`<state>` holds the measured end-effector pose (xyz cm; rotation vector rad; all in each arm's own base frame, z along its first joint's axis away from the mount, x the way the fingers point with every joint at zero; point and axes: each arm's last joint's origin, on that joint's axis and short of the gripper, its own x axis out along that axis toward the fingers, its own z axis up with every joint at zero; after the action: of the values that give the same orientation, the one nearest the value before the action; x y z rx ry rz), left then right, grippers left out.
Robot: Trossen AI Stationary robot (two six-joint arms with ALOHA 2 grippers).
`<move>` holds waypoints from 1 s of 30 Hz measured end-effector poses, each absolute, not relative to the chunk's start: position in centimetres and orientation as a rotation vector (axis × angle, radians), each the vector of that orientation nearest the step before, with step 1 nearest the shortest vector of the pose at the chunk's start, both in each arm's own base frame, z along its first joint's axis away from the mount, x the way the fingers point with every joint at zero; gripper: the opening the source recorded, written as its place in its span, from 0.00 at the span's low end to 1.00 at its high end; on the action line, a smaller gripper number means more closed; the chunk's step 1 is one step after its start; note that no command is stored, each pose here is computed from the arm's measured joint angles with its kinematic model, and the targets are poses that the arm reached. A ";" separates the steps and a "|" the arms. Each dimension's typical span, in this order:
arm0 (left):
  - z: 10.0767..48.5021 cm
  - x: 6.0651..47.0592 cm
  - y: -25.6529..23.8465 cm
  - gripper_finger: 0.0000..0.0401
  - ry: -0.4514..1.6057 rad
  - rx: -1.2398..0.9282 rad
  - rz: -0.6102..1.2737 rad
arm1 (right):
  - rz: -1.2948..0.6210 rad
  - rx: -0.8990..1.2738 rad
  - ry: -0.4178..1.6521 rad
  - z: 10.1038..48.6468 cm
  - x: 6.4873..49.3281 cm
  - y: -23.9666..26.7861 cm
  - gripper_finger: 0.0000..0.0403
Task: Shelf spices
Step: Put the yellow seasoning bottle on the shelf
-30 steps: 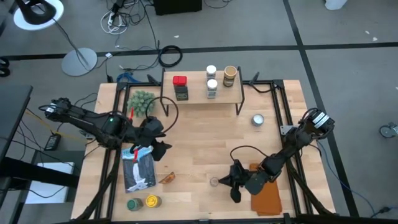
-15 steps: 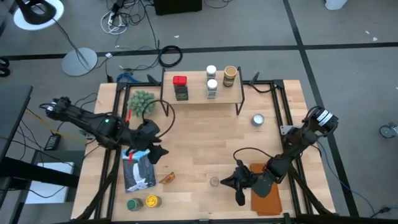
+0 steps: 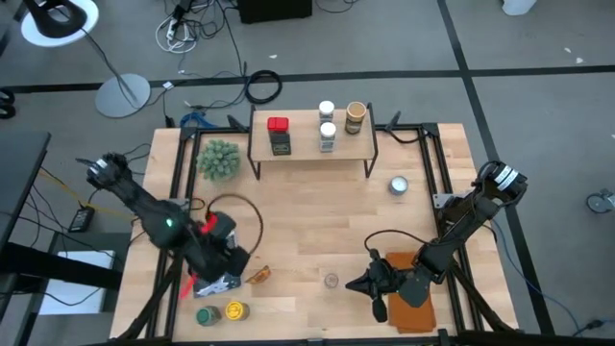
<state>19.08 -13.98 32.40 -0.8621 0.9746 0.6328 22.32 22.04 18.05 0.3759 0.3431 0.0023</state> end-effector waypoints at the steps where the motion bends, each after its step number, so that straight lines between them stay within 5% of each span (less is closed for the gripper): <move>1: 32.2 19.3 -14.6 0.89 0.986 -0.872 0.660 | 0.004 0.386 0.345 18.0 22.2 22.1 0.00; 7: 31.5 20.4 -18.9 0.89 0.999 -0.987 0.805 | 0.012 0.395 0.328 18.1 20.7 23.4 0.00; 30: 27.4 21.8 -28.9 0.89 1.160 -1.107 0.831 | -0.040 0.363 0.239 18.4 18.2 25.1 0.00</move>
<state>21.83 -28.85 27.36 -1.1073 1.1604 0.8314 18.17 25.07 18.40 0.3633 0.2385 -0.0396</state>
